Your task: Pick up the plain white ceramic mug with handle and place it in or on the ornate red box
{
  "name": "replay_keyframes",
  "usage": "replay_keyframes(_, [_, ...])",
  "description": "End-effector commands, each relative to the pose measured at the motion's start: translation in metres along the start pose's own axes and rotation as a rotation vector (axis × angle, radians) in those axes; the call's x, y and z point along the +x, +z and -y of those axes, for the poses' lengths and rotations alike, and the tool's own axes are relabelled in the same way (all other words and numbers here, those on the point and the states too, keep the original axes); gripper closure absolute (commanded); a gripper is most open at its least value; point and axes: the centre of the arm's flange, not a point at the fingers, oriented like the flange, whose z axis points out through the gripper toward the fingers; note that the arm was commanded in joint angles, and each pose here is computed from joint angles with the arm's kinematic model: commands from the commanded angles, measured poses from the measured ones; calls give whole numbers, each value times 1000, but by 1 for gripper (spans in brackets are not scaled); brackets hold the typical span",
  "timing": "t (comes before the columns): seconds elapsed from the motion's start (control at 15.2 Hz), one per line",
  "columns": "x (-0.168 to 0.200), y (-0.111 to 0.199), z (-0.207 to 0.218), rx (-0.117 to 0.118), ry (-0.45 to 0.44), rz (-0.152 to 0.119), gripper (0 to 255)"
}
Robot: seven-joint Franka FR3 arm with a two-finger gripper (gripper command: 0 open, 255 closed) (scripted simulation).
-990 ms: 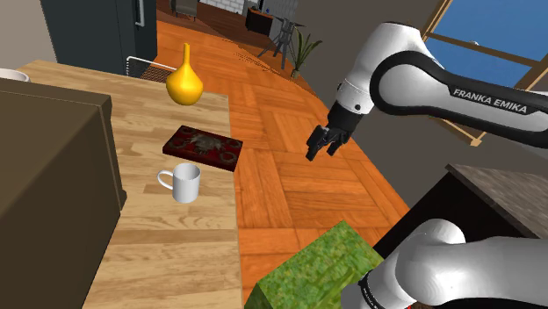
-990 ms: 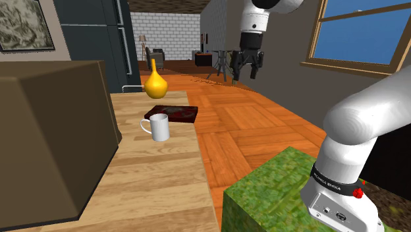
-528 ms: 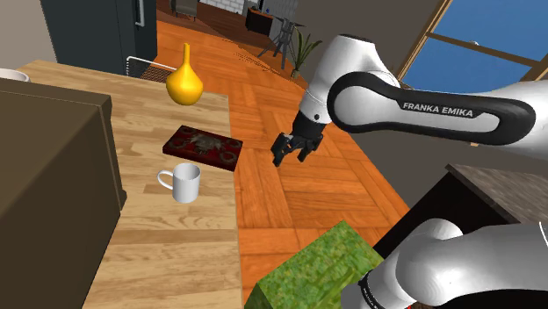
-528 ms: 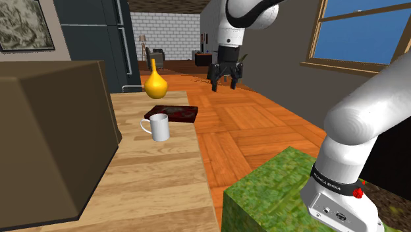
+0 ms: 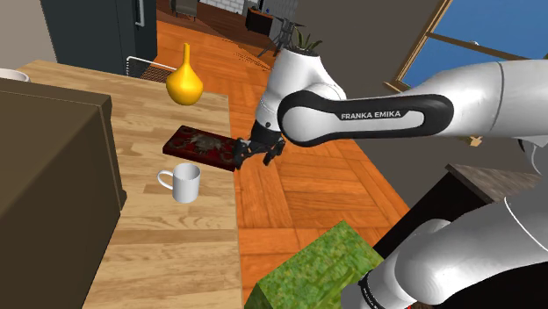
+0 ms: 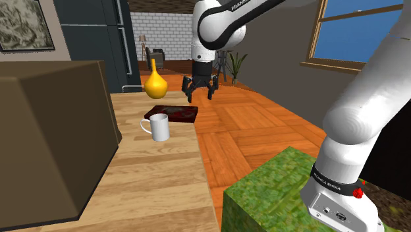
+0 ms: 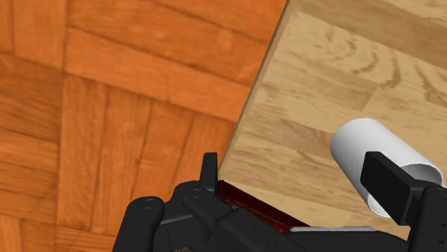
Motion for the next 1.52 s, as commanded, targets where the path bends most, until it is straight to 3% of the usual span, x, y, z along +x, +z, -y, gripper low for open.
replay_keyframes(0.0, [11, 13, 20, -1, 15, -9, 0])
replay_keyframes(0.73, [74, 85, 119, -14, 82, -52, 0])
replay_keyframes(1.19, [76, 122, 119, -14, 82, -52, 0])
replay_keyframes(1.45, [76, 125, 119, -14, 82, -52, 0])
